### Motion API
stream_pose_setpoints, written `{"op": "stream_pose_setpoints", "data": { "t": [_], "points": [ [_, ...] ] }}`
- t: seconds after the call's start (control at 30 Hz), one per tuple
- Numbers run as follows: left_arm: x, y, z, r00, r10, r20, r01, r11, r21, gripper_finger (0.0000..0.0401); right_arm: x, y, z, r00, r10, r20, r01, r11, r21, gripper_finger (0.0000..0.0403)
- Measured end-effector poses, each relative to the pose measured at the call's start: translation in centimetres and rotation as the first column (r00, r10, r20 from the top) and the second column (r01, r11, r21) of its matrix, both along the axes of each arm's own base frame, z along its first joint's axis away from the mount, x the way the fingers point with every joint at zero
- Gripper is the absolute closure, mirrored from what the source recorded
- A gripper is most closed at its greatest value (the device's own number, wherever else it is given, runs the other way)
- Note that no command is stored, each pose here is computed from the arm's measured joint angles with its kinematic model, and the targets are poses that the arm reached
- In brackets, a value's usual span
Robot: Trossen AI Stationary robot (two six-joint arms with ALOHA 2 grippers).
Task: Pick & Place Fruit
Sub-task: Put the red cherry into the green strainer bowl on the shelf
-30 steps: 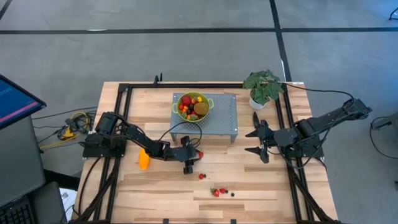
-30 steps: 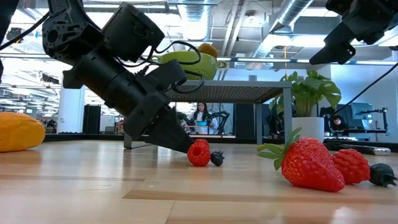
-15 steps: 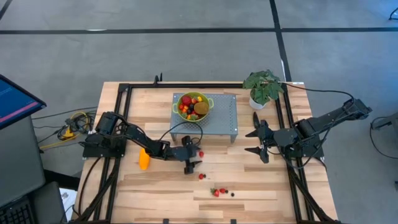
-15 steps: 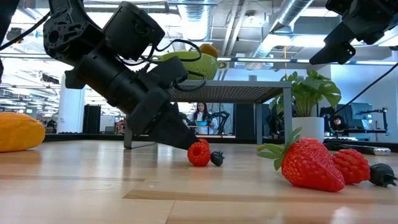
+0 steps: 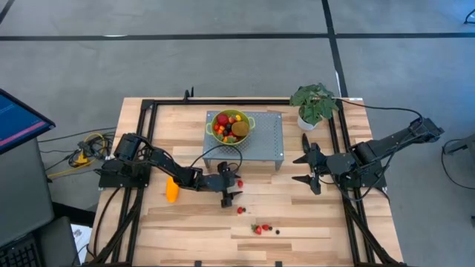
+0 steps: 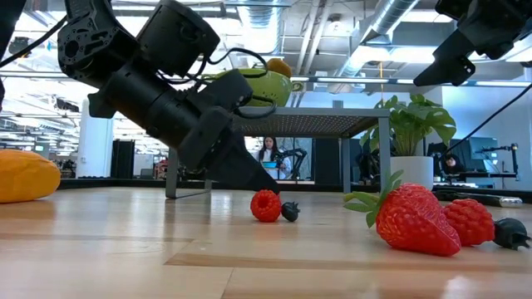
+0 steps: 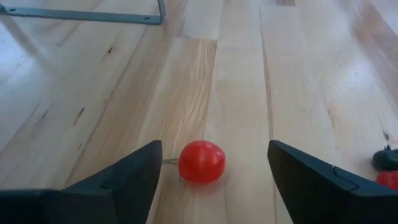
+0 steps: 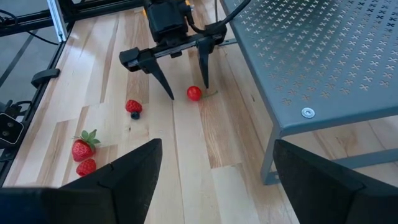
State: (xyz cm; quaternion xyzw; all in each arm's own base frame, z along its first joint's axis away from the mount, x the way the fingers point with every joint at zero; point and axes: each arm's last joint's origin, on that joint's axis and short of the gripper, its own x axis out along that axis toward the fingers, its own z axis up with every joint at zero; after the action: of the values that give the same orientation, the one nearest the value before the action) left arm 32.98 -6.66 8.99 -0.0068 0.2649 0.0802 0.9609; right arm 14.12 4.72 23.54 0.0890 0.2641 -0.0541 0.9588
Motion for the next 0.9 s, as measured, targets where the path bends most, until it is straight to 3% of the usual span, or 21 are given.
{"op": "stream_pose_setpoints", "data": {
  "t": [0.37,0.63,0.9],
  "points": [
    [0.1,0.0,0.1,0.998,-0.057,-0.011,0.058,0.993,0.104,0.0116,0.0,0.0,0.0,1.0,0.0,0.0,0.0,1.0,0.0,0.0101],
    [0.1,-0.2,0.3,0.997,-0.077,-0.006,0.078,0.989,0.125,0.0116,0.0,0.0,0.0,1.0,0.0,0.001,0.0,1.0,0.0,0.0101],
    [-0.5,-2.0,3.9,0.988,-0.125,0.091,0.102,0.97,0.222,0.013,0.0,0.0,0.0,1.0,0.0,0.0,0.0,1.0,0.0,0.0101]
  ]
}}
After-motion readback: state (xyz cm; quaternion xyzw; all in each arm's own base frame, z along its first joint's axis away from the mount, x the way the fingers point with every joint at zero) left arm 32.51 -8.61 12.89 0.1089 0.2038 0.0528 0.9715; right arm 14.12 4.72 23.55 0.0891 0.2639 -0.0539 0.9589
